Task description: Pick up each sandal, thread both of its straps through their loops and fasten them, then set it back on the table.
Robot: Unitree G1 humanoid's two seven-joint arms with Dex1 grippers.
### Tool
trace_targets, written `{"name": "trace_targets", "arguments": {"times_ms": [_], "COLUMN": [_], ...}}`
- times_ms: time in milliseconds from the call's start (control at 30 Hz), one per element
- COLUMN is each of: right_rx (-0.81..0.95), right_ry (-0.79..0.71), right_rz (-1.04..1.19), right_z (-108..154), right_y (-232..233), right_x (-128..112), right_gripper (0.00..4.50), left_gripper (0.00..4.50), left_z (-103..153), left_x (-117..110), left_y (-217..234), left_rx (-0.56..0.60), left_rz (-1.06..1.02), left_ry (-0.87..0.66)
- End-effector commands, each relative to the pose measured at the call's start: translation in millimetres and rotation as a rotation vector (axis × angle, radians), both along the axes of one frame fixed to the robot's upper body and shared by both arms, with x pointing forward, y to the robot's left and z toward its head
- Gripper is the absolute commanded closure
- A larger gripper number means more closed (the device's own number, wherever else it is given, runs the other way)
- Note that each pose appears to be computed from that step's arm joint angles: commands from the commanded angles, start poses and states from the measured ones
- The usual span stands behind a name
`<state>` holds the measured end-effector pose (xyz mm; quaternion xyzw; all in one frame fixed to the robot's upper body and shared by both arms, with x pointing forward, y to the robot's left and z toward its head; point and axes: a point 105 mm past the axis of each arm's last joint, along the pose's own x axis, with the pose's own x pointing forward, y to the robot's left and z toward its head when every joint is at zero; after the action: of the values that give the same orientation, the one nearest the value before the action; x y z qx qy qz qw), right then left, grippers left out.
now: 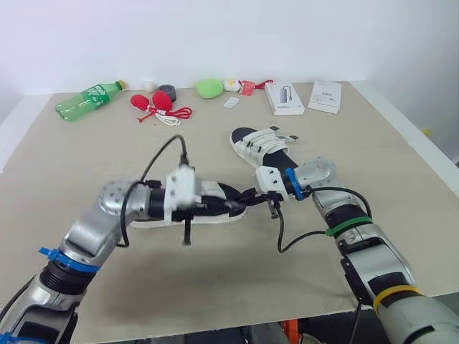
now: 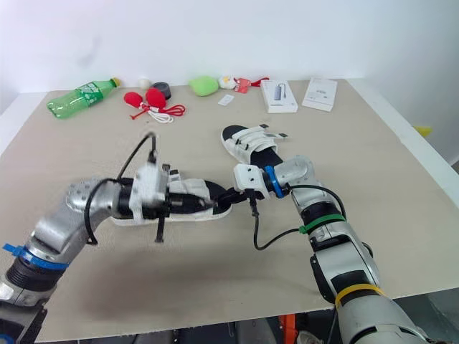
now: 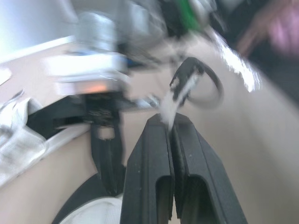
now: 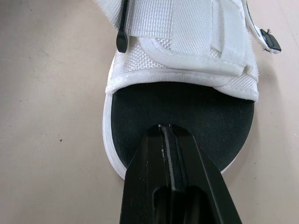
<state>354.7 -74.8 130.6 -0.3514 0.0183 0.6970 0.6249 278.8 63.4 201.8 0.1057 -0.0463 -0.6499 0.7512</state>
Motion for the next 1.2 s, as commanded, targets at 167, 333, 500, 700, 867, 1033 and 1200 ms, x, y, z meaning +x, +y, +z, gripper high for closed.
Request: {"name": "trace_targets", "arguments": {"times_ms": [167, 333, 500, 700, 867, 1033, 1200], "right_rx": [-0.034, -0.036, -0.038, -0.039, -0.041, -0.04, -0.041], "right_ry": [0.004, 0.002, 0.002, -0.002, -0.001, 0.0, 0.001], "right_rz": [0.005, 0.002, -0.001, -0.009, -0.013, -0.014, -0.018], "right_z": [-4.3, -3.6, -3.1, -1.1, -2.2, -2.3, -2.5], "right_y": [-1.9, -2.8, -3.9, -6.4, -8.1, -8.2, -9.4], "right_x": [-0.5, 0.0, 0.4, 1.3, 0.9, 0.9, 1.1], "right_gripper": [4.5, 4.5, 4.5, 4.5, 4.5, 4.5, 4.5], "left_gripper": [4.43, 4.43, 4.43, 4.43, 3.86, 1.86, 0.46], "left_z": [5.5, -5.3, -19.1, -39.8, -57.3, -57.6, -18.2], "left_x": [48.7, 63.8, 69.3, 75.3, 80.9, 88.9, 110.1], "left_y": [29.8, 36.3, 34.0, 36.0, 45.0, 50.7, 63.8], "left_rx": [-0.156, -0.168, -0.141, -0.03, 0.09, 0.133, 0.166], "left_rz": [0.266, 0.338, 0.342, 0.372, 0.415, 0.455, 0.541], "left_ry": [0.311, 0.359, 0.374, 0.371, 0.321, 0.233, -0.106]}}
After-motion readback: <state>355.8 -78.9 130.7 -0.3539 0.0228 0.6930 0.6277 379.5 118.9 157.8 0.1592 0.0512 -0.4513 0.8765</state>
